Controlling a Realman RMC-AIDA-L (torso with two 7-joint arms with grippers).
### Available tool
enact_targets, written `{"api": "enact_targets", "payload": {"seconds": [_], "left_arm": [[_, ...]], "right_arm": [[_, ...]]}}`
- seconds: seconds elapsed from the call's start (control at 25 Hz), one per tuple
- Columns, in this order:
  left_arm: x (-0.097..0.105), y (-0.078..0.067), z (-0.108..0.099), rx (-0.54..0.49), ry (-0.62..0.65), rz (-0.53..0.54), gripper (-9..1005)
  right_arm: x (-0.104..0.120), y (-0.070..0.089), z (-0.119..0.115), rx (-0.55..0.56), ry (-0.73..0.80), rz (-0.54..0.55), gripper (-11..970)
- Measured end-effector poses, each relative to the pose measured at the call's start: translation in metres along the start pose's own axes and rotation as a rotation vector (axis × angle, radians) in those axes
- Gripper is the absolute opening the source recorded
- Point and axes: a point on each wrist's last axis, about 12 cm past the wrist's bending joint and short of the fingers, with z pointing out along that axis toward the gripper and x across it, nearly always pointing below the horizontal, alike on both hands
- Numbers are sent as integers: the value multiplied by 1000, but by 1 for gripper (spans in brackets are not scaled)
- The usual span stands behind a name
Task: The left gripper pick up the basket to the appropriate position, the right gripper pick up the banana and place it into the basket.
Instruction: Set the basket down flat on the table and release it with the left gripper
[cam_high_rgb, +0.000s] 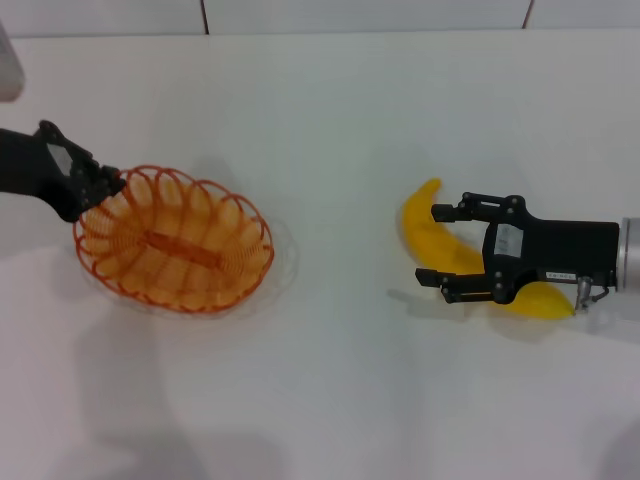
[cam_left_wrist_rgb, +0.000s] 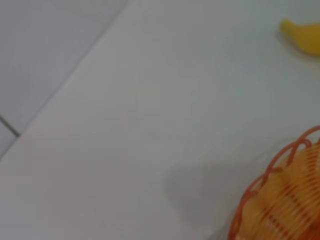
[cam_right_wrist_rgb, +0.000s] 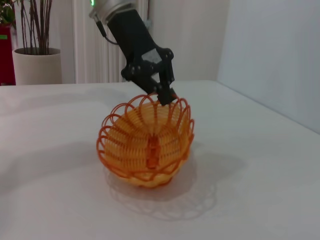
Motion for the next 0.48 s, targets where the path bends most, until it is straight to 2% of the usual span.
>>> {"api": "enact_targets", "payload": {"seconds": [0.2, 0.4, 0.48], "left_arm": [[1, -1, -9, -8, -40, -93, 65], [0, 0, -17, 23, -146, -296, 65], [-3, -1, -15, 51, -163, -344, 65]], "right_arm": [[0, 0, -1, 7, -3, 4, 834], [0, -1, -1, 13, -7, 6, 834], [0, -1, -1, 18, -10, 8, 834]]}}
